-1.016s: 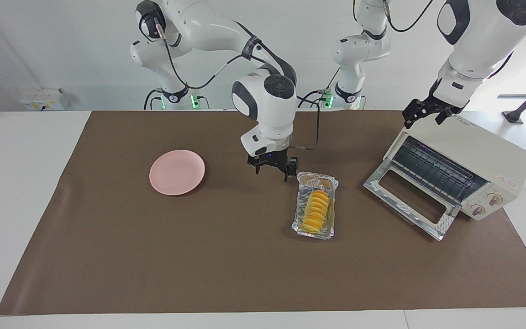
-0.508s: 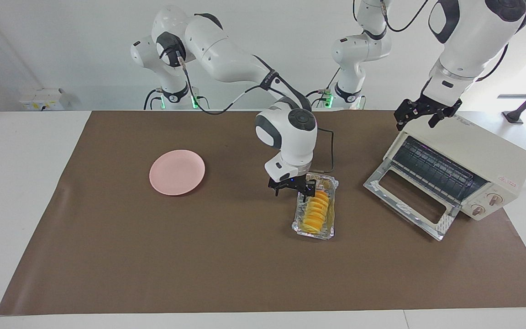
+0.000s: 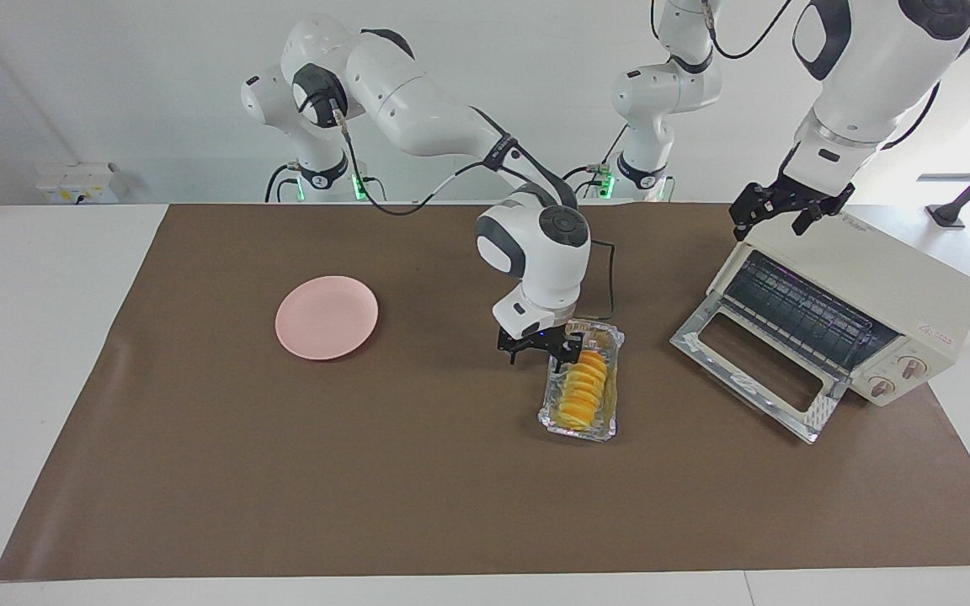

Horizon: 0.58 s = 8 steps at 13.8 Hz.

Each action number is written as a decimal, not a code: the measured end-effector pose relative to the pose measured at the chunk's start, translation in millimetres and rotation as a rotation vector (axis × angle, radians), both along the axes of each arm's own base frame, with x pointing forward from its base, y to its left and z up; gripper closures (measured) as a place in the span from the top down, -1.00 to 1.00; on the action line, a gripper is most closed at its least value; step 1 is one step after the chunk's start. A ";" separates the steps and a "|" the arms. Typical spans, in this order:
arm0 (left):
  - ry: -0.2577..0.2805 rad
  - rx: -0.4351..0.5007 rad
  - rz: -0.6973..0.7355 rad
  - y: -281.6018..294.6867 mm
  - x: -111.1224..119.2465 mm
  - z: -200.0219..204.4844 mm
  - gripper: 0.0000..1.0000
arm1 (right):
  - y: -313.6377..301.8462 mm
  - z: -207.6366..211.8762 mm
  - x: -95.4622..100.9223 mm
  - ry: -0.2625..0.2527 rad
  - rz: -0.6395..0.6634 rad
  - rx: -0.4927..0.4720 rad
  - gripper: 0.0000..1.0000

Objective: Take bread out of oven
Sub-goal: 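Retract the left gripper while the right gripper reaches the foil tray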

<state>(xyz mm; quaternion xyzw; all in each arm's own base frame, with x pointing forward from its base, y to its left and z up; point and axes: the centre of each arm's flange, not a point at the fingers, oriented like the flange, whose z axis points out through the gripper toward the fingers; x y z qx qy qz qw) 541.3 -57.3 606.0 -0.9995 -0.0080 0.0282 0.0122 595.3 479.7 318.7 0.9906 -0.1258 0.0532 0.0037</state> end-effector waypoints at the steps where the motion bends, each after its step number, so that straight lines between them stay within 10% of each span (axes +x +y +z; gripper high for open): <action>1: 0.000 0.000 0.000 0.0 0.0 0.0 1.00 | 2.1 1.1 0.1 -0.009 0.003 0.010 0.24; 6: 0.000 0.000 0.000 0.0 0.0 0.0 1.00 | 12.7 2.1 -6.2 -0.021 0.020 0.024 -0.90; 8: 0.000 0.000 0.000 0.0 0.0 0.0 1.00 | 9.4 3.0 -2.6 -0.027 0.034 0.026 -0.97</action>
